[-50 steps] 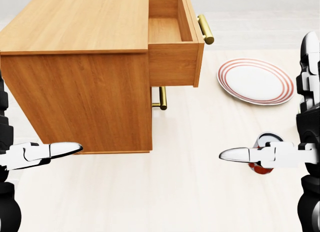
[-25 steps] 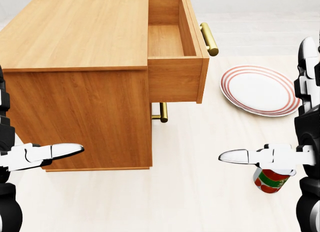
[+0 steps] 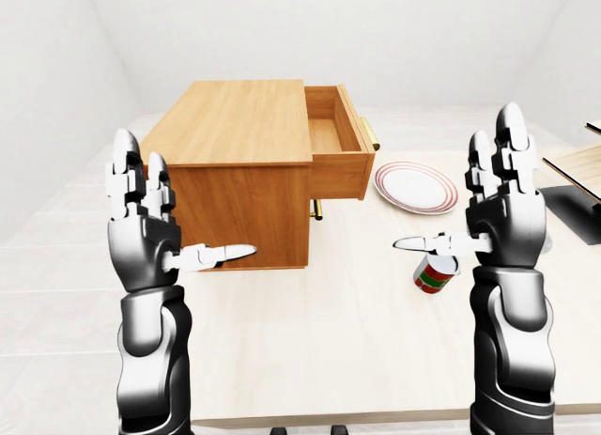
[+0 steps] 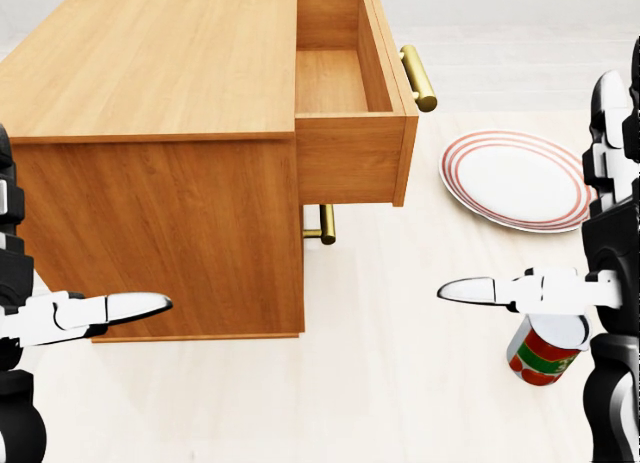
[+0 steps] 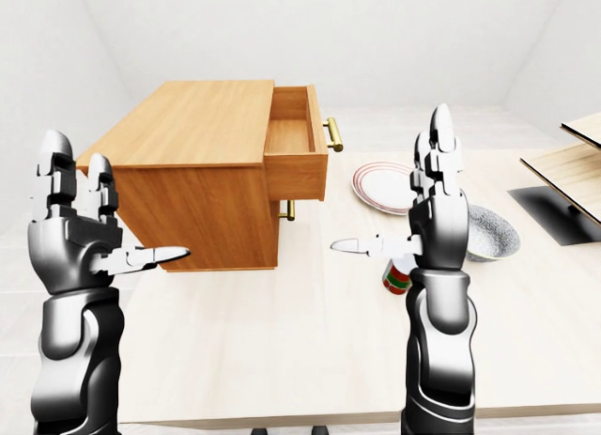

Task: Close the top drawer of the cabinet.

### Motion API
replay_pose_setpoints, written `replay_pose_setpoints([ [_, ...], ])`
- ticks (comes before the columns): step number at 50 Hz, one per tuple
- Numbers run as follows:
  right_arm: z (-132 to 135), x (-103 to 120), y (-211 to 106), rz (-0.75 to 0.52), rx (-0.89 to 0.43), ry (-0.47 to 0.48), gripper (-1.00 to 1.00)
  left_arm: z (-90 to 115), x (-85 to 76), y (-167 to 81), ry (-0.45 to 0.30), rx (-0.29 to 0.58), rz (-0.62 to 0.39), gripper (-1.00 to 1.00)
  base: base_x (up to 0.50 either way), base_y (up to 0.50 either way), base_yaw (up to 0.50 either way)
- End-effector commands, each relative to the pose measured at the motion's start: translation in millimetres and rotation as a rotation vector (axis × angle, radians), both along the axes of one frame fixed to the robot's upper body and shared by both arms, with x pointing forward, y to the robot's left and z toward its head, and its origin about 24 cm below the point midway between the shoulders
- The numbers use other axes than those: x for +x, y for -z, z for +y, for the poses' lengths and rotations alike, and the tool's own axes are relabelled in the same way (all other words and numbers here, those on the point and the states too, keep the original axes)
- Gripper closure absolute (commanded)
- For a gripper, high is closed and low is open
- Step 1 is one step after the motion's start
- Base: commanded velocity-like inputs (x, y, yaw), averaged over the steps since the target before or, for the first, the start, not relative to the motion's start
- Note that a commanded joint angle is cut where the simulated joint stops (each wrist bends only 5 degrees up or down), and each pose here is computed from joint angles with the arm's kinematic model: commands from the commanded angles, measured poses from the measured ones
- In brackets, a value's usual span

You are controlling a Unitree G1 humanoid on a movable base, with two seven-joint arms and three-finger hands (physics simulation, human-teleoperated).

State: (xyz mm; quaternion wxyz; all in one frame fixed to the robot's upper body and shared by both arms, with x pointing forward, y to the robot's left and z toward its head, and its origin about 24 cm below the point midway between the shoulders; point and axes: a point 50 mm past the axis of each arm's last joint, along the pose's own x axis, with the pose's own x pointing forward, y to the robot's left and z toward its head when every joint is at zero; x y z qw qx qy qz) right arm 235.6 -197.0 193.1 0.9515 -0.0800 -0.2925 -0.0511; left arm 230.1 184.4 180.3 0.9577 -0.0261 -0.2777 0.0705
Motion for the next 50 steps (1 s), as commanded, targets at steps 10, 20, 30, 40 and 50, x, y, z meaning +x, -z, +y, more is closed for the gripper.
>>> replay_pose_setpoints([
  [10, 1, 4, -9, -0.036, 0.015, -0.029, -1.00, 0, -3.0, -5, 0.000, -0.001, -0.025, -1.00, 0.00, 0.00, 0.00],
  [20, 0, 5, -8, -0.030, 0.021, -0.023, -1.00, 1, -0.7, -1, -0.002, -0.001, -0.008, -1.00, 0.00, 0.00, 0.00],
  [30, 1, 32, 9, 0.074, 0.047, -0.036, -1.00, 0, -1.3, -3, 0.005, -0.005, -0.014, -1.00, 0.00, 0.00, 0.00],
  [40, 1, 45, 16, 0.121, 0.057, -0.044, -1.00, 0, 0.2, 1, 0.008, 0.000, 0.005, -1.00, 0.00, 0.00, 0.00],
  [50, 5, 56, 20, 0.157, 0.058, -0.062, -1.00, -2, 0.3, 0, 0.007, 0.006, 0.002, -1.00, 0.00, 0.00, 0.00],
])
